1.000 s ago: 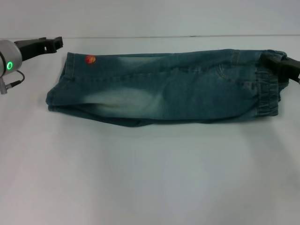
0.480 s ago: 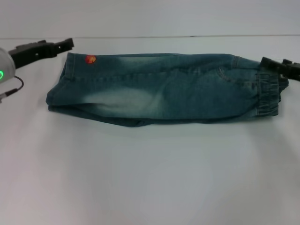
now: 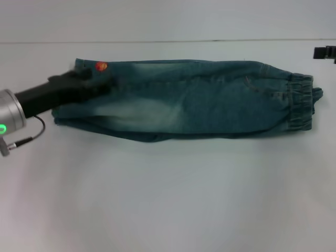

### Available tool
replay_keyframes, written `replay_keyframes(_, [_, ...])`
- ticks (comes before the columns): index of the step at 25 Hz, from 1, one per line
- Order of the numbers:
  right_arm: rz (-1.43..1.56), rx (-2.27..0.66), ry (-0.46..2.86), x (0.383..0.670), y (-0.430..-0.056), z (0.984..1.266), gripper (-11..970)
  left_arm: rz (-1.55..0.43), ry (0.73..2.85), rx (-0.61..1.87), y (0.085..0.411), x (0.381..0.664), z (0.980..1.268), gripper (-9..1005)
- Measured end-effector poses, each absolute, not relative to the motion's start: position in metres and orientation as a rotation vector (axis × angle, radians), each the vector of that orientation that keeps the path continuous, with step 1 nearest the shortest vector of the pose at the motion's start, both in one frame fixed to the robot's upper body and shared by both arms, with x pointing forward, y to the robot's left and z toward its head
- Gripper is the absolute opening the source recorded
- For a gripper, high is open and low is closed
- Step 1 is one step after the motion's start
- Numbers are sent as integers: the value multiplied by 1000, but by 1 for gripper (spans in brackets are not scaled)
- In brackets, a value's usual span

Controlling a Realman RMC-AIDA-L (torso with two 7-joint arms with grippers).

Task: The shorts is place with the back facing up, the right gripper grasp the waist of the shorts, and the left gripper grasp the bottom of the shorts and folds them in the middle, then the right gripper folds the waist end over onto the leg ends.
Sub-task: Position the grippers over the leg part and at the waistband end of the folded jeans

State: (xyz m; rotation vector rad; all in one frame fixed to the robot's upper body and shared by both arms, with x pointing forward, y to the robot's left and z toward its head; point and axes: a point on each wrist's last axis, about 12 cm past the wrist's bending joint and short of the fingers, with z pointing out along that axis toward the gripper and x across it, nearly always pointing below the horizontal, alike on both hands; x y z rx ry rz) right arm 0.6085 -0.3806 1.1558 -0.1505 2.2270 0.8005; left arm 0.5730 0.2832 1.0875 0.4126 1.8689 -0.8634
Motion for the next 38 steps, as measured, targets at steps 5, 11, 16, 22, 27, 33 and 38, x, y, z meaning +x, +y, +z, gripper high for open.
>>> replay_keyframes(5, [726,-292,2414,616,-367,1179,962,-941,1816,506,273,561,1087,944])
replay_keyframes(11, [575,-348,2573,627,-352,1171,962,-1047,1711,699,261,543,1091,944])
replay_keyframes(16, [504,-359,2603,632,-343,1160,961,-1084,1723,801,249,538,1087,945])
replay_keyframes(22, [459,-329,2592,636,-342,1151,960,-1107,1749,824,243,535,1082,945])
replay_keyframes(27, [416,-301,2601,638,-341,1137,959,-1114,1753,819,243,534,1081,942])
replay_keyframes(33, [406,-302,2576,642,-332,1128,947,-1122,1756,815,242,534,1080,940])
replay_keyframes(38, [440,-328,2559,645,-320,1127,927,-1123,1762,807,241,534,1078,939])
